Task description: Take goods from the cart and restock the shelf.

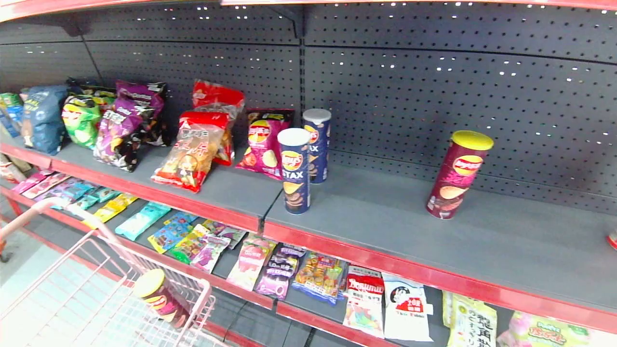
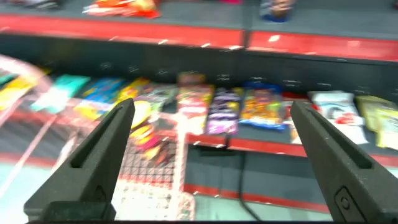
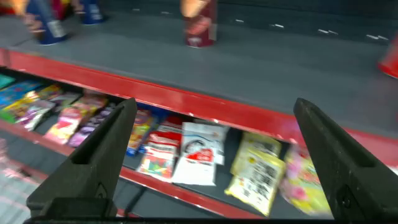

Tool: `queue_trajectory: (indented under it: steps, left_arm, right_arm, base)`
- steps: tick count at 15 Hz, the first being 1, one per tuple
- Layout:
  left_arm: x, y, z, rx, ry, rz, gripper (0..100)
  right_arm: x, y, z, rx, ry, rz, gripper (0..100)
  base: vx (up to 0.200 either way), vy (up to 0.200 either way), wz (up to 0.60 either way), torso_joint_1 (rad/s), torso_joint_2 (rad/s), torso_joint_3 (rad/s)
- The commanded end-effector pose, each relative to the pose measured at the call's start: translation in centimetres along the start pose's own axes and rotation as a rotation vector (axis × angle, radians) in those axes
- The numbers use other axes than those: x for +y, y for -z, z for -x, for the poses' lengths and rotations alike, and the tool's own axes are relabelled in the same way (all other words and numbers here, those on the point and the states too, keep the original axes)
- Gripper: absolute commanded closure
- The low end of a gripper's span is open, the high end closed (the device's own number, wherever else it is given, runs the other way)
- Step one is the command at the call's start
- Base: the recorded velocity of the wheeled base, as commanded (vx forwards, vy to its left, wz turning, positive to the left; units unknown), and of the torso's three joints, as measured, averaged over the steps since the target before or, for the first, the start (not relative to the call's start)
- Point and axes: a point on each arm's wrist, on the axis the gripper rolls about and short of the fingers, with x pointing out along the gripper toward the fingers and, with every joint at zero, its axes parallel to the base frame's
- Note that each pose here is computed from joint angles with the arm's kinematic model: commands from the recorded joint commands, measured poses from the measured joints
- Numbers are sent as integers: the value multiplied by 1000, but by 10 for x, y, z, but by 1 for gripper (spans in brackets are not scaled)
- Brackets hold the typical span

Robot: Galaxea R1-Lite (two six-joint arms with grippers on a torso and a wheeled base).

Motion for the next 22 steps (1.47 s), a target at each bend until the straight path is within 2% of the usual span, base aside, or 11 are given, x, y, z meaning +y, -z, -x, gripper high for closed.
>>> queue_trajectory:
  steps: [1,7,22]
  left_arm:
    - [0,0,0,2,0,0,0]
    - [0,0,0,2,0,0,0]
    - [0,0,0,3,2,1,0]
  right_arm:
    - [0,0,0,1,0,0,0]
    - [0,0,0,1,6,-3,0]
    - [0,0,0,1,6,-4,0]
  base:
    - [0,0,600,2,2,2]
    - [0,0,0,0,0,0]
    - [0,0,0,-136,310,173]
